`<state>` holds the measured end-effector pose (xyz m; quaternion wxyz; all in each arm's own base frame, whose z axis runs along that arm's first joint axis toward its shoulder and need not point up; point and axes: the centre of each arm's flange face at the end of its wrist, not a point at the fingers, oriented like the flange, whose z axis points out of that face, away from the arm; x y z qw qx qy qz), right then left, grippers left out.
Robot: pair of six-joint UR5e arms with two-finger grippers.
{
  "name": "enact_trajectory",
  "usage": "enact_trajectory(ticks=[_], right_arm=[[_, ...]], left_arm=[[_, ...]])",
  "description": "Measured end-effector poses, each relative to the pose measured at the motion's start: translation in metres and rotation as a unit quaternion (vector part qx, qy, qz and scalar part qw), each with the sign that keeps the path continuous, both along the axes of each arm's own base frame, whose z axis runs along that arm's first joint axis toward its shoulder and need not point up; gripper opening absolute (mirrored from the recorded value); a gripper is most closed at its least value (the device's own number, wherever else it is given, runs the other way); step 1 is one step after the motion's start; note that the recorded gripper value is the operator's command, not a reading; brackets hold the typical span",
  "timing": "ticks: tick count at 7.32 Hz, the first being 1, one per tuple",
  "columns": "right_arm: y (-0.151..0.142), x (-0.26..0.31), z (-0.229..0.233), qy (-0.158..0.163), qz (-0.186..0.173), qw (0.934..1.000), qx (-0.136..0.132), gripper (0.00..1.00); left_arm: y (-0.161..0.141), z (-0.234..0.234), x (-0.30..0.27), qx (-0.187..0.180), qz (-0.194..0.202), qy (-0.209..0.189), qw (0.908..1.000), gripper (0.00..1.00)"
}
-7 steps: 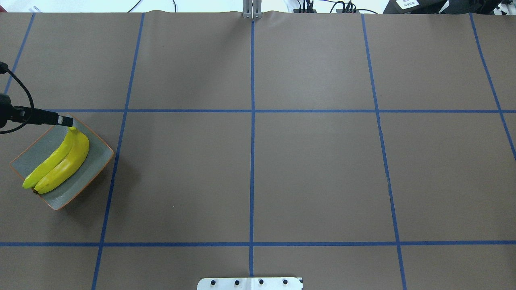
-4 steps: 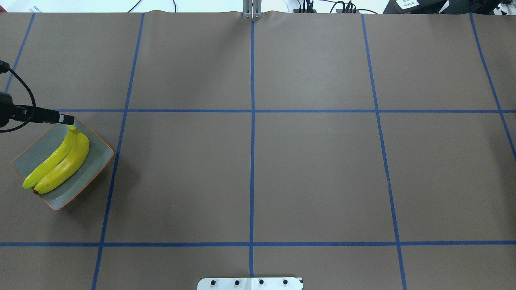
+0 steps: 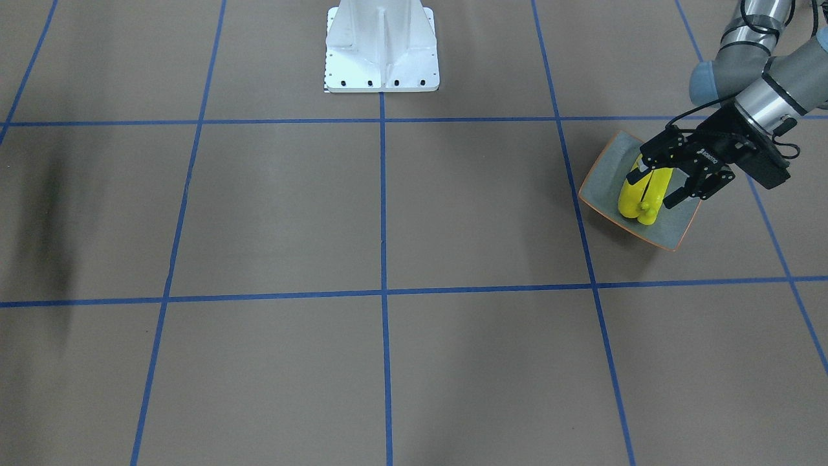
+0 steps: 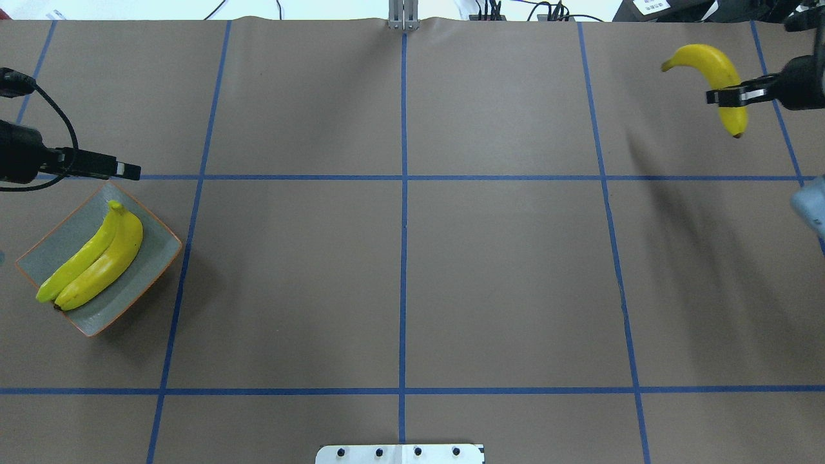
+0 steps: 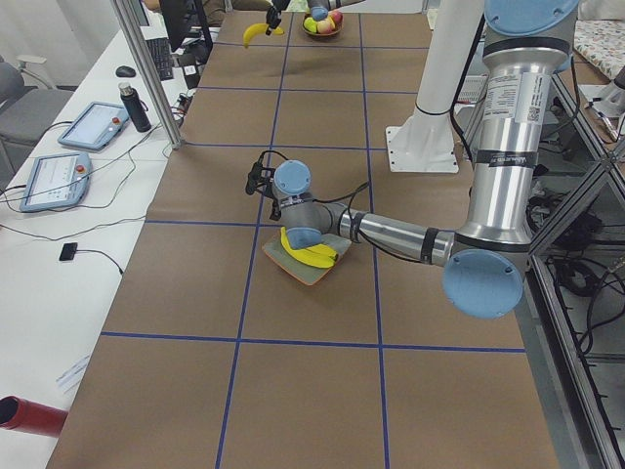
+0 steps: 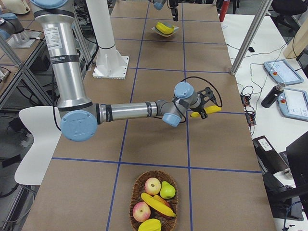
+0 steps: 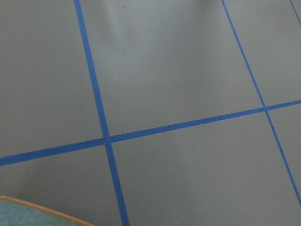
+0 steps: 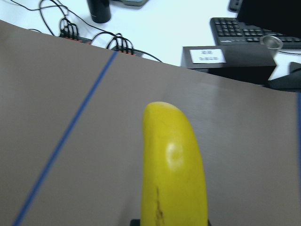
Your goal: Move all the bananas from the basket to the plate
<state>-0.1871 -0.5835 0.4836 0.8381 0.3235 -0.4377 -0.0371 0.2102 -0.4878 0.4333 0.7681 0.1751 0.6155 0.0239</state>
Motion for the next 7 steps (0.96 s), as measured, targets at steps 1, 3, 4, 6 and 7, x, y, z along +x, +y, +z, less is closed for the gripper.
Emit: enact_trajectory(ticks=[1,3,4,6,7], right_arm=[[0.003,-0.063,-0.039,-0.024,0.002,0.9997,0.004,0.00],[0.027,-0.170,-0.124,-0.099,0.026,0.9947,-0.009,0.00],[0.047,-0.216,-0.162,-0.133,0.042,0.9901,-0.011,0.00],[0.081,-0.281,-0.235,-0.165,0.060,0.9844,-0.001,0.00],[0.091,-0.301,-0.278,-0.160,0.065,0.9849,-0.005,0.00]], left_arm=[[-0.008,-0.020,0.007,-0.010,-0.003,0.016,0.9998,1.00],[-0.023,-0.064,0.026,-0.033,-0.002,0.050,0.9982,1.00],[-0.029,-0.085,0.036,-0.044,0.000,0.066,0.9969,1.00],[-0.036,-0.131,0.046,-0.100,-0.002,0.110,0.9889,1.00],[-0.040,-0.154,0.050,-0.143,-0.013,0.137,0.9801,1.00]])
